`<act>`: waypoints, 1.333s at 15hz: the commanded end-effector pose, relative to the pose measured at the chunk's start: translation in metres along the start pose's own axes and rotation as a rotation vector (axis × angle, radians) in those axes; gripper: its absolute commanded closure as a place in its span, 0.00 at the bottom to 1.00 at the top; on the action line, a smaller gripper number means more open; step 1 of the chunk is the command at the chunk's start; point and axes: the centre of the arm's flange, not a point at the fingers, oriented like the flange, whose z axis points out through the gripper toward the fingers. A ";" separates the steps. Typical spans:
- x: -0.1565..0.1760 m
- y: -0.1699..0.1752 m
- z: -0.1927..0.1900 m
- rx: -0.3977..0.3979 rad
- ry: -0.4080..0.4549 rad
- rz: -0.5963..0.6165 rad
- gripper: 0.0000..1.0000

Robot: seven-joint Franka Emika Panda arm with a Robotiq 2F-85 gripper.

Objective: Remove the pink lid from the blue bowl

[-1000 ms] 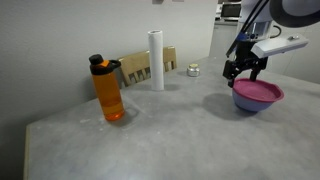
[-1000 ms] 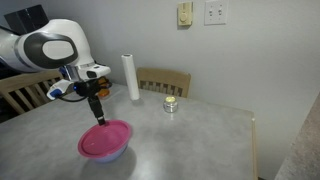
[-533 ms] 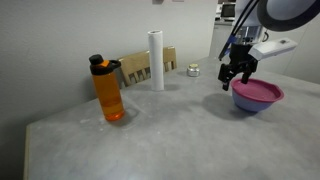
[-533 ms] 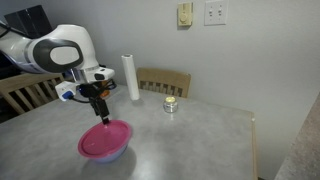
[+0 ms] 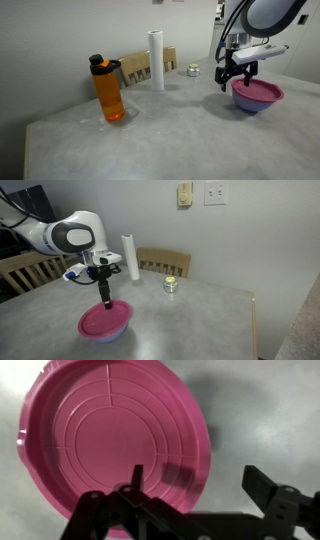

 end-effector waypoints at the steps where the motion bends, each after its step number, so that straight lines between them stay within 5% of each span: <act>1: 0.007 0.008 -0.004 -0.040 -0.035 0.112 0.00; 9: 0.000 0.001 -0.012 -0.096 -0.180 0.202 0.00; 20: 0.015 -0.009 -0.007 -0.063 -0.164 0.222 0.00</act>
